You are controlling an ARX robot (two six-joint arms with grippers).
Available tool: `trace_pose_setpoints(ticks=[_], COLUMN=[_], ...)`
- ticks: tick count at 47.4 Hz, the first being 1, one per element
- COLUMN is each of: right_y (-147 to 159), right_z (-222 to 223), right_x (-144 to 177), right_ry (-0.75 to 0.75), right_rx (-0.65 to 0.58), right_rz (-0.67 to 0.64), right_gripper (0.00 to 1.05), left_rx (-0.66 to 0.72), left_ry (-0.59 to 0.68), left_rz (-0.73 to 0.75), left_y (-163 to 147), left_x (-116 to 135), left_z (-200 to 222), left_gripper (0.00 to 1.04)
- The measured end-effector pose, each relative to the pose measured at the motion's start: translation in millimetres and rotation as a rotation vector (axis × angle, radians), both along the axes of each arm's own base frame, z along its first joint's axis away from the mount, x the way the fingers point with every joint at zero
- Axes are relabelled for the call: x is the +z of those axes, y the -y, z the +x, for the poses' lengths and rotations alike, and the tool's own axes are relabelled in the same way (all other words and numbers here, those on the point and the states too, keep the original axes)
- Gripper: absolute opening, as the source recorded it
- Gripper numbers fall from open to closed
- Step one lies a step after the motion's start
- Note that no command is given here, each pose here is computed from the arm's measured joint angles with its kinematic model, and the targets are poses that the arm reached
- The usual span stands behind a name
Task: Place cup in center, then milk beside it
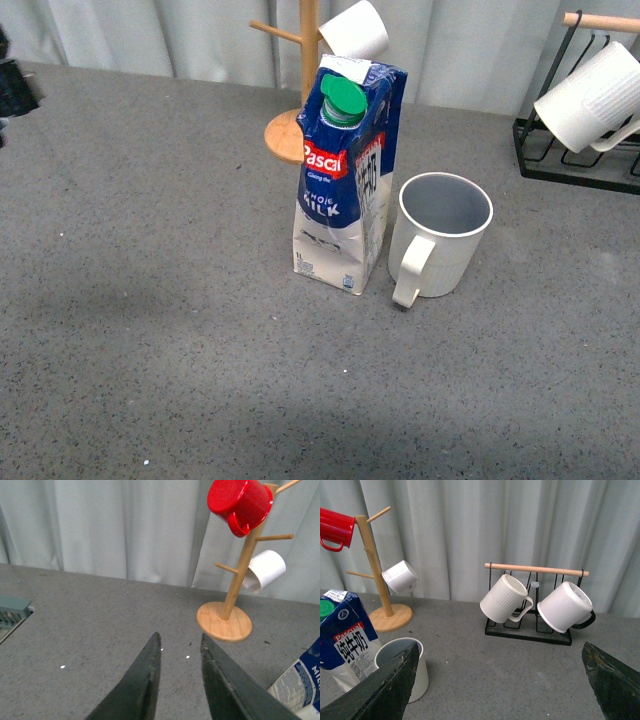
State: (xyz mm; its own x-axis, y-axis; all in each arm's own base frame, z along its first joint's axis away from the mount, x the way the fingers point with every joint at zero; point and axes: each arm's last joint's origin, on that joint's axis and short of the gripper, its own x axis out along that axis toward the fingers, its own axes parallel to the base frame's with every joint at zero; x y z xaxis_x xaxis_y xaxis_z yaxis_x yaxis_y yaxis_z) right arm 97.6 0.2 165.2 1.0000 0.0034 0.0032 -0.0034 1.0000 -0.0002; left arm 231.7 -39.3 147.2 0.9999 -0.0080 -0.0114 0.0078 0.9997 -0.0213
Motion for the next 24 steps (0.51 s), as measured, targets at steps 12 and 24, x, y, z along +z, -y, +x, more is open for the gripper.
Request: trace_pose_setpoints(ticks=[12, 24], right_y=[0.0, 0.0], right_z=[0.0, 0.0], right_x=[0.0, 0.0], right_ry=[0.0, 0.0], right_rx=[0.0, 0.0], right_rz=[0.0, 0.0], right_gripper=[0.95, 0.95], left_rx=[-0.002, 0.006], left_ry=[-0.02, -0.002], left_rz=[0.011, 0.014], left_y=[-15.4, -25.1], left_x=[7.7, 14.7], left_z=[-29.7, -53.8], left_gripper=[0.04, 0.04])
